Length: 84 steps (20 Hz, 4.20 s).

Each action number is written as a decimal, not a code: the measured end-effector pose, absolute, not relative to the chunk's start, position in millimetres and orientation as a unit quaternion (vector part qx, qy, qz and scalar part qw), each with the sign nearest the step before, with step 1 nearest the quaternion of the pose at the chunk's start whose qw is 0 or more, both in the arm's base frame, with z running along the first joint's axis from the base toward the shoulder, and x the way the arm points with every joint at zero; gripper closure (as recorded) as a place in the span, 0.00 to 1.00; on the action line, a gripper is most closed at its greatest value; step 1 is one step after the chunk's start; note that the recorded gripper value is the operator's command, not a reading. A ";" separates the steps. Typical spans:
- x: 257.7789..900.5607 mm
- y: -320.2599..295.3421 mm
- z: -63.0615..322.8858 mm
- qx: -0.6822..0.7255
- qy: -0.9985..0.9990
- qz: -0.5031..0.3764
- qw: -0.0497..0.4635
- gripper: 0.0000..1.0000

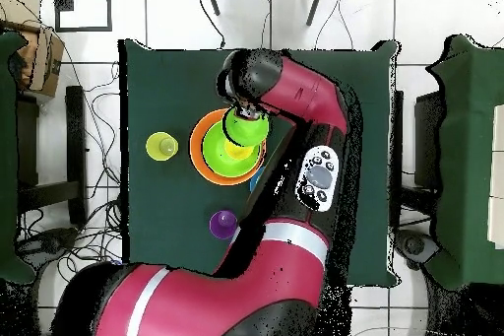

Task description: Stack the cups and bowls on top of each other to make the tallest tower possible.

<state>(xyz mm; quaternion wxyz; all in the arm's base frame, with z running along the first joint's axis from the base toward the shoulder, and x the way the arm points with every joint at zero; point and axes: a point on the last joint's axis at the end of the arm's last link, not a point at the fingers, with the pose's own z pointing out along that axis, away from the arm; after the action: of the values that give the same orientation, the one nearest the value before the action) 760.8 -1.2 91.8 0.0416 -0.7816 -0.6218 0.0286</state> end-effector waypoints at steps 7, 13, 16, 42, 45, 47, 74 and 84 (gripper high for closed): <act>759.1 7.7 92.4 -0.786 -0.616 0.016 0.059 1.00; 747.2 19.5 79.3 -0.794 -0.600 0.004 0.099 1.00; 739.9 23.3 72.0 -0.796 -0.594 0.003 0.116 1.00; 724.4 29.0 143.0 -0.789 -0.585 -0.006 0.188 1.00; 725.9 28.8 148.9 -0.789 -0.586 -0.010 0.185 1.00; 726.0 28.7 149.6 -0.789 -0.586 -0.010 0.184 1.00; 709.4 21.9 109.3 -0.779 -0.605 0.032 0.160 1.00; 708.8 16.4 115.4 -0.778 -0.609 0.035 0.151 1.00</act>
<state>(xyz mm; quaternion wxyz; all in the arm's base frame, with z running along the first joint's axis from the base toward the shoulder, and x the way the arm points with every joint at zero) 708.8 16.4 115.4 0.1511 -0.7780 -0.6088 0.0353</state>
